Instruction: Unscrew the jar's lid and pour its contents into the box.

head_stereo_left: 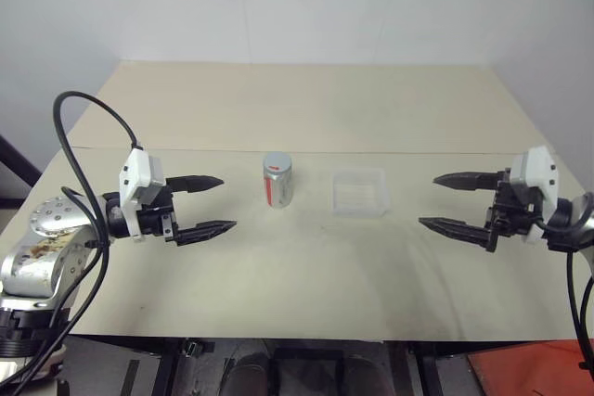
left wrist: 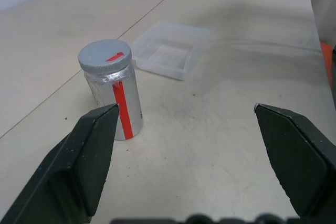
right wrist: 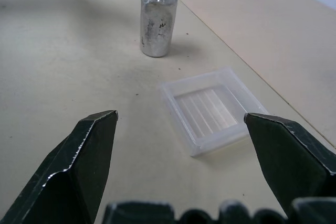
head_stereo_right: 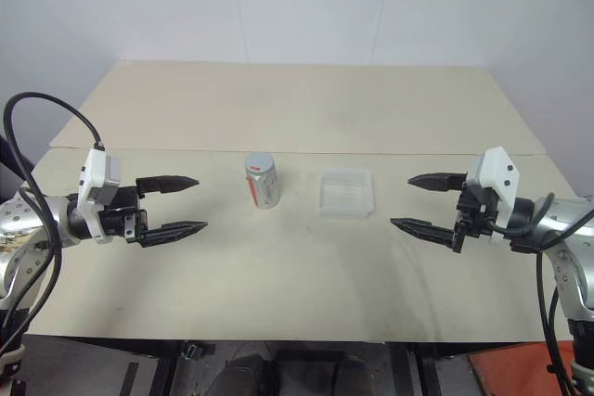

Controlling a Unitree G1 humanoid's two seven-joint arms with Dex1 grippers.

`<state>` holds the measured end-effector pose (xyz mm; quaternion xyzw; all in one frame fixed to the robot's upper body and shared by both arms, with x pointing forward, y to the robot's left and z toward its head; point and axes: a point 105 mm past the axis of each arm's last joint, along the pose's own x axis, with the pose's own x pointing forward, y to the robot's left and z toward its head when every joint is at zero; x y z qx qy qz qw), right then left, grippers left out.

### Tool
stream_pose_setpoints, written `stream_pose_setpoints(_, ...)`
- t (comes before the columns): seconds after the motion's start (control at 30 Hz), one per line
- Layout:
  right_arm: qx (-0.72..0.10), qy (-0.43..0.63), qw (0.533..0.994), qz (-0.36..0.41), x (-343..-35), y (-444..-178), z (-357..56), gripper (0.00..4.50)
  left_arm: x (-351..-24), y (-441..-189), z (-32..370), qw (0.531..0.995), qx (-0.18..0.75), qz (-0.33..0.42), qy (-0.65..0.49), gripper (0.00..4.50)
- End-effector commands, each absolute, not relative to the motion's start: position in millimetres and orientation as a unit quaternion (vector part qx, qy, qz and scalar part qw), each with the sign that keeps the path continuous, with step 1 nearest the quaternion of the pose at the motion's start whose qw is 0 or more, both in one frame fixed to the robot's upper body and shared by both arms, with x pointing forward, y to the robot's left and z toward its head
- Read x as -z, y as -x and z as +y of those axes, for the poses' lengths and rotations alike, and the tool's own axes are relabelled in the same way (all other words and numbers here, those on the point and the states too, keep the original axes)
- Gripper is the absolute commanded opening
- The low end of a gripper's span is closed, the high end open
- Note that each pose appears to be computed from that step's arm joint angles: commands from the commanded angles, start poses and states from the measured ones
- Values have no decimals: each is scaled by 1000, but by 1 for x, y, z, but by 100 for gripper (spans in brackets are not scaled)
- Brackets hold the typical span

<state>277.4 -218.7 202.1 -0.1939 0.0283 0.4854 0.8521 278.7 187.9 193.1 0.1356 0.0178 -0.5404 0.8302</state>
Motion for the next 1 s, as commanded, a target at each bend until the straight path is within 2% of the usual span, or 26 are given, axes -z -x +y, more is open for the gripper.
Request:
stream_pose_setpoints(0.03,-487,213,847,12,-212,-274,-217,450,-202,-277,188,829,540,-1,-148,447)
stream_pose_setpoints(0.3,-491,205,847,14,-213,-273,-216,450,-203,-277,187,829,539,-4,-148,447)
stream_pose_setpoints(0.43,-492,207,846,14,-213,-273,-215,450,-201,-284,183,846,511,-22,-149,447)
stream_pose_setpoints(0.73,-498,199,844,-4,-222,-270,-208,450,-166,-292,157,915,389,-33,-102,447)
stream_pose_setpoints(0.9,-502,202,841,-7,-224,-270,-206,450,-159,-309,143,953,291,-56,-68,447)
stream_pose_setpoints(1.0,-503,207,839,-9,-224,-272,-204,450,-147,-314,128,961,264,-58,-59,447)
